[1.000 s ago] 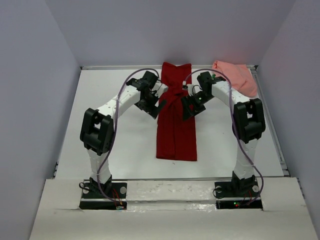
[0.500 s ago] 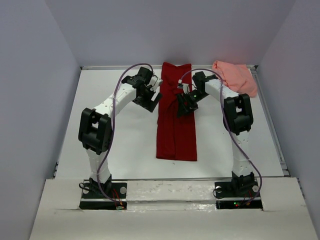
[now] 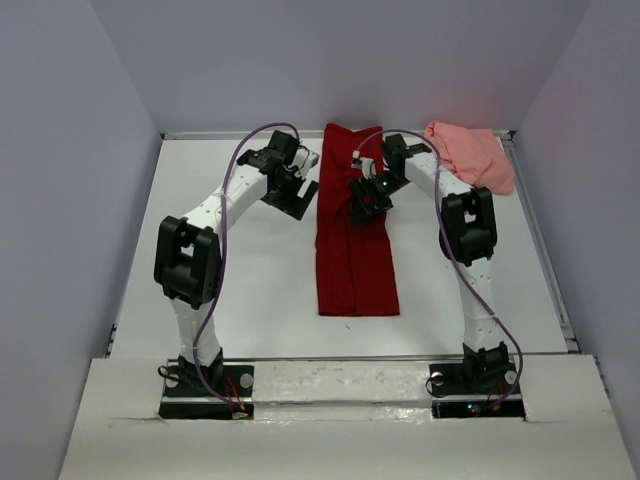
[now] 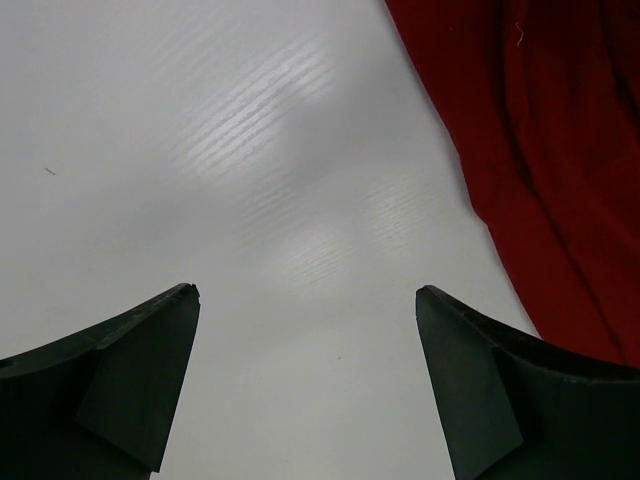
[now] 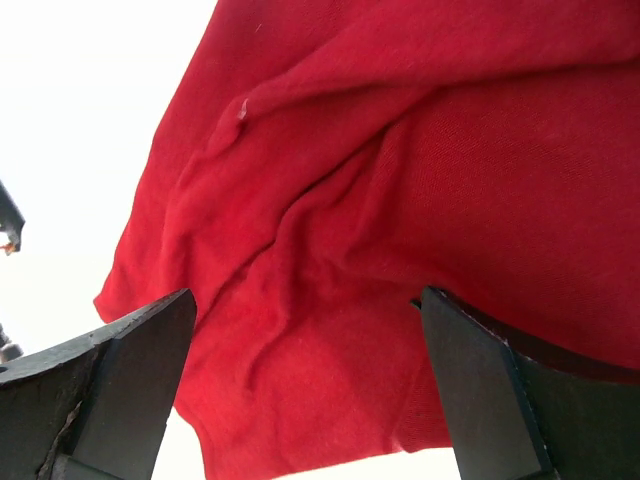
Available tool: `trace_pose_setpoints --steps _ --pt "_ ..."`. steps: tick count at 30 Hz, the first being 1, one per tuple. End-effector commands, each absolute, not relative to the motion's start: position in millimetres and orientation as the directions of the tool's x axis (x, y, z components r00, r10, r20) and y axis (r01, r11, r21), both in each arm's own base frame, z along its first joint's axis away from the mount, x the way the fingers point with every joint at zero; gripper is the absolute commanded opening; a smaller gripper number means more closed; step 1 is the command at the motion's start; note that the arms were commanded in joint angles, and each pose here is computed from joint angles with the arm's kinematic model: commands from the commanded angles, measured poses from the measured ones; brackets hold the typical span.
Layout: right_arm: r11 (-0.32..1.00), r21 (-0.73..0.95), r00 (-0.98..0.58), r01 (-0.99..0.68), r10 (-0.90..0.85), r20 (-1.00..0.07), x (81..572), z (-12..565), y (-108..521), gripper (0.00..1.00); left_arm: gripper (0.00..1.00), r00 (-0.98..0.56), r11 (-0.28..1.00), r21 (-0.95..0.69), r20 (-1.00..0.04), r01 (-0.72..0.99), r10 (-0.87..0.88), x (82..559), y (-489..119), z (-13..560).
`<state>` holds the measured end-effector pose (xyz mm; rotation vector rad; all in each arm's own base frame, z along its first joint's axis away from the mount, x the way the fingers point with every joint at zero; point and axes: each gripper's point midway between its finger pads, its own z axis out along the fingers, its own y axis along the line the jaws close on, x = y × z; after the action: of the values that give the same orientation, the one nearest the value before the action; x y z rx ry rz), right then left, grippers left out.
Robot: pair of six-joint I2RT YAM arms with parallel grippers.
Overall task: Fold and stack the t-shirts
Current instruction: Grab the bottom of the folded rectangular tshirt with both arms
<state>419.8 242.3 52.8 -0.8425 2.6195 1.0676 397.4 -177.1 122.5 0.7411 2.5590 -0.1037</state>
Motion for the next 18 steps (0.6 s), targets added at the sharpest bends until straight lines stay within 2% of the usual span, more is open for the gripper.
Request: trace_pose_setpoints --steps 1,7,18 --pt "0.662 0.471 -0.81 -0.583 -0.426 -0.404 453 39 230 1.0 0.99 -0.707 0.865 0.066 -0.548 0.497 0.448 405 -172 156" --pt "0.714 0.416 -0.815 -0.563 -0.396 -0.422 474 44 221 1.0 0.99 -0.716 0.868 0.069 -0.536 0.491 0.447 410 -168 148" --pt "0.733 0.396 -0.822 -0.554 -0.406 -0.399 467 47 209 1.0 0.99 -0.719 0.874 0.061 -0.542 0.482 0.435 417 -169 149"
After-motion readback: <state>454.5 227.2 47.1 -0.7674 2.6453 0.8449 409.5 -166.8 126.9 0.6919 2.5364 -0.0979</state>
